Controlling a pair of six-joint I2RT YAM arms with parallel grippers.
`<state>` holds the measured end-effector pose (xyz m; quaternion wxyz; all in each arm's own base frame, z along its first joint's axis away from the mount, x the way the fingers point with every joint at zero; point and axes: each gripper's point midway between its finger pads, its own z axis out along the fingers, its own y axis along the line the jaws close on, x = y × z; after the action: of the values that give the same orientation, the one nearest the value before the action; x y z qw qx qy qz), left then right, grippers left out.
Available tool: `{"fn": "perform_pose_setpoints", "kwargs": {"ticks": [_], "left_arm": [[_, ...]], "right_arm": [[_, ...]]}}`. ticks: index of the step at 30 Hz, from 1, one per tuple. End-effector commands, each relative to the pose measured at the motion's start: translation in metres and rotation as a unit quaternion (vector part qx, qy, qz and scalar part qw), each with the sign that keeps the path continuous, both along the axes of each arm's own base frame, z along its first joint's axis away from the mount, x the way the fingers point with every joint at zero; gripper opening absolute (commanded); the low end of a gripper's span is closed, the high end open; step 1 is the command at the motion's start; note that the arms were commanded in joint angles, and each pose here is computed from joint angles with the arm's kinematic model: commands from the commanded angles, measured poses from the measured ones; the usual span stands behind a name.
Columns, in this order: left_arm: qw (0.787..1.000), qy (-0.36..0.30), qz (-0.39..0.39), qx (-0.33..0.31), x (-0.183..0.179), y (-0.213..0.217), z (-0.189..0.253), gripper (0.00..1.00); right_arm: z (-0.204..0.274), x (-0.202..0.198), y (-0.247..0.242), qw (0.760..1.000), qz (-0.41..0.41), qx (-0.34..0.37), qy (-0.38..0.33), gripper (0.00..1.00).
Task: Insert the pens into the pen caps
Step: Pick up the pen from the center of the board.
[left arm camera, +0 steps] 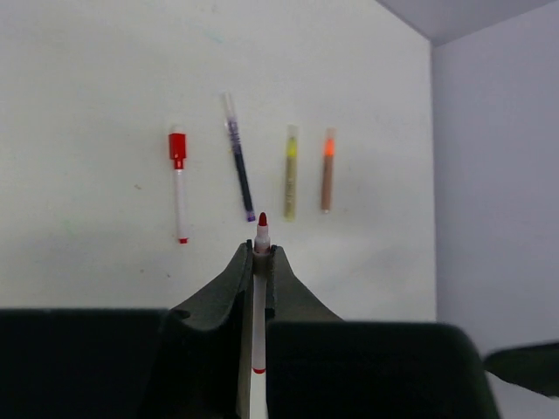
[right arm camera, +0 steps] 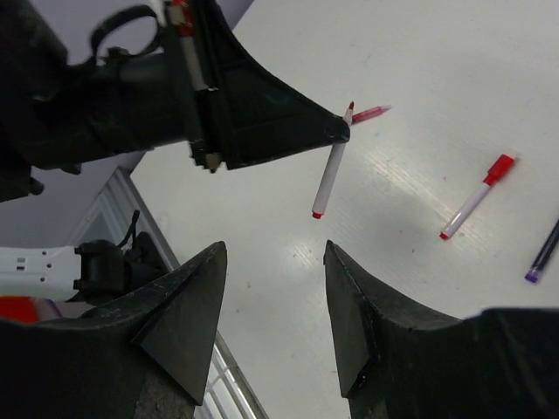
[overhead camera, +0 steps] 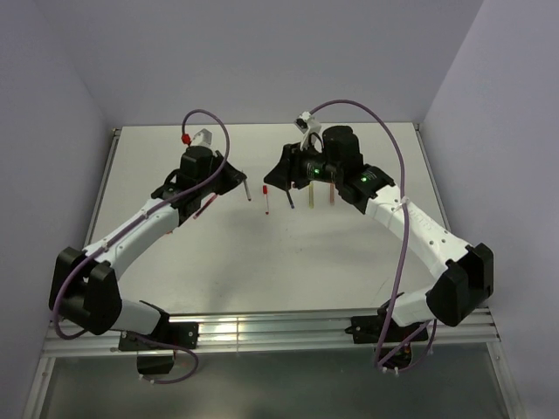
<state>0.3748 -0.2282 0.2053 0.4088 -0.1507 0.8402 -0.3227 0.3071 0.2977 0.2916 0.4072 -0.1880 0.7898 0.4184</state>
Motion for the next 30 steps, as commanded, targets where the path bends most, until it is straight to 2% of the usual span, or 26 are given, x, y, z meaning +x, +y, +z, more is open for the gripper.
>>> {"fn": "perform_pose_setpoints", "kwargs": {"ticks": [1,3,14,24,30], "left_arm": [[0.996,-0.053,-0.018,-0.063,-0.010,-0.010,0.043,0.00],[0.993,-0.082,-0.028,-0.081,-0.013,-0.013,0.063,0.00],[0.984,-0.126,-0.048,-0.114,-0.023,-0.023,0.105,0.00],[0.980,-0.142,-0.066,-0.123,-0.028,-0.037,0.118,0.00],[0.979,-0.145,-0.069,-0.125,-0.030,-0.041,0.120,0.00]], "right_arm": [[0.015,0.002,0.014,0.998,0.033,0.048,-0.015,0.57],[0.014,0.003,0.018,0.998,0.039,0.055,-0.007,0.57],[-0.006,0.017,0.033,0.996,0.047,0.067,0.027,0.57],[-0.014,0.019,0.044,0.994,0.059,0.080,0.048,0.57],[-0.018,0.017,0.048,0.993,0.062,0.083,0.060,0.53]]}}
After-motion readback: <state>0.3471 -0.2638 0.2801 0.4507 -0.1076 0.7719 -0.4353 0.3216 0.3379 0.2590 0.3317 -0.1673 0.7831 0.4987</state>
